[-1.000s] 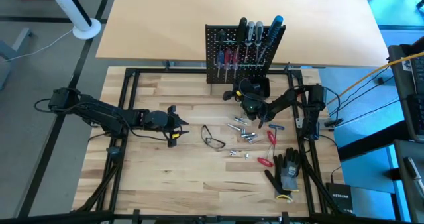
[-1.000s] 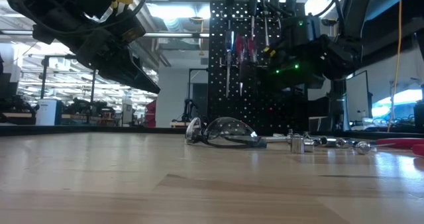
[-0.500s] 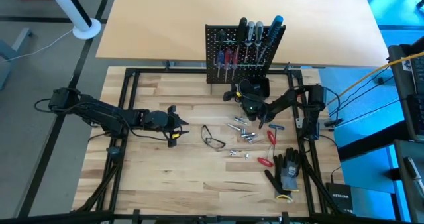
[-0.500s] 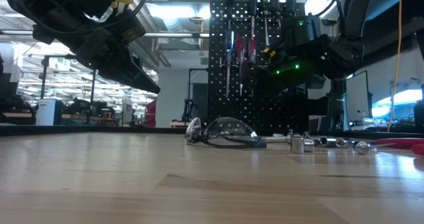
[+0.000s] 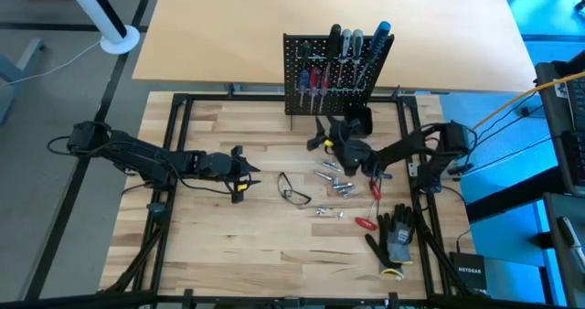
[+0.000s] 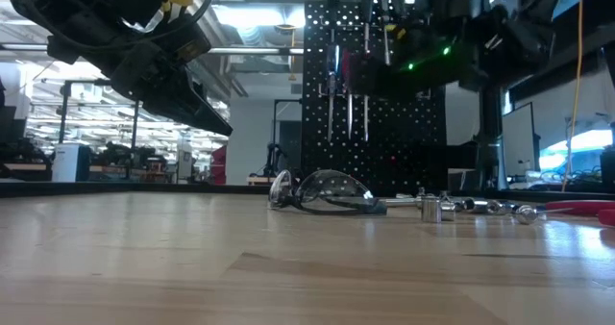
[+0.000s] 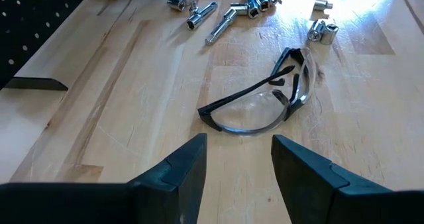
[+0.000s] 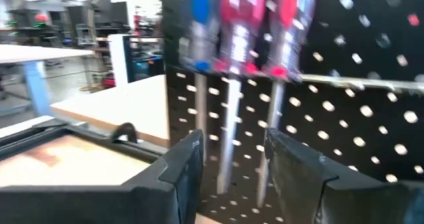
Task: Hang tools onto peg board
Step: Hang the red allen wrench on the peg board
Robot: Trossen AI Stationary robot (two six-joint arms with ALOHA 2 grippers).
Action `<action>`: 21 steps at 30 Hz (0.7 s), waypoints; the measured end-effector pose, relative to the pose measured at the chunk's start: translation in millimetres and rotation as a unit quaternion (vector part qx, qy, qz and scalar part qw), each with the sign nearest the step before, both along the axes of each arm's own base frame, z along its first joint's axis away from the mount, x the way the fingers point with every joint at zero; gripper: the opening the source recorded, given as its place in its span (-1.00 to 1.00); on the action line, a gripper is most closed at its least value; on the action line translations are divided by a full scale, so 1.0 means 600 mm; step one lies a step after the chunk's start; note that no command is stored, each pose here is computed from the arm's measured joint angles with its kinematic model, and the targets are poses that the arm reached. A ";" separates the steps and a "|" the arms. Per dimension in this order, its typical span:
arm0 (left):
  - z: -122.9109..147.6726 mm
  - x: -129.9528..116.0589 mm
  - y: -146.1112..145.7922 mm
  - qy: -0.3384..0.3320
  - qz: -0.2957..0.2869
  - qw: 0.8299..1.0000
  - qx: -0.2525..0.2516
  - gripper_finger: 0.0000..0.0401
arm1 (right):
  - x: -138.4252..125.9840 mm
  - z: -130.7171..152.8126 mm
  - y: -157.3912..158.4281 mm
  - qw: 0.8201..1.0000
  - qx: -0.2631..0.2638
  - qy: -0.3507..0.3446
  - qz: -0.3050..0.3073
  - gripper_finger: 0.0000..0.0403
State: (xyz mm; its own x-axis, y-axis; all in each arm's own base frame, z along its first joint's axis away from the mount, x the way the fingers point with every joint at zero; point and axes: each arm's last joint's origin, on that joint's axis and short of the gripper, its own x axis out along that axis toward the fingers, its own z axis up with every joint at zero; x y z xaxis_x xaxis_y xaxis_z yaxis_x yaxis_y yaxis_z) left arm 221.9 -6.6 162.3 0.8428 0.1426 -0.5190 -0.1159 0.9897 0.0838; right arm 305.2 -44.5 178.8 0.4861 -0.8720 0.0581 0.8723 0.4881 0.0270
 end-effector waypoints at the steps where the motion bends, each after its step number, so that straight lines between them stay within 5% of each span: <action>1: 0.000 0.000 0.000 0.000 0.000 1.000 0.000 -0.20 | 0.000 0.005 0.010 1.000 -0.005 0.003 0.009 -0.20; 11: 0.000 0.000 0.000 0.000 0.002 1.000 -0.002 -0.20 | -0.019 0.029 0.132 0.979 0.009 0.086 0.186 -0.20; 21: 0.001 0.001 0.000 -0.004 0.002 1.000 -0.004 -0.20 | -0.094 0.051 0.164 0.915 0.143 0.187 0.328 -0.20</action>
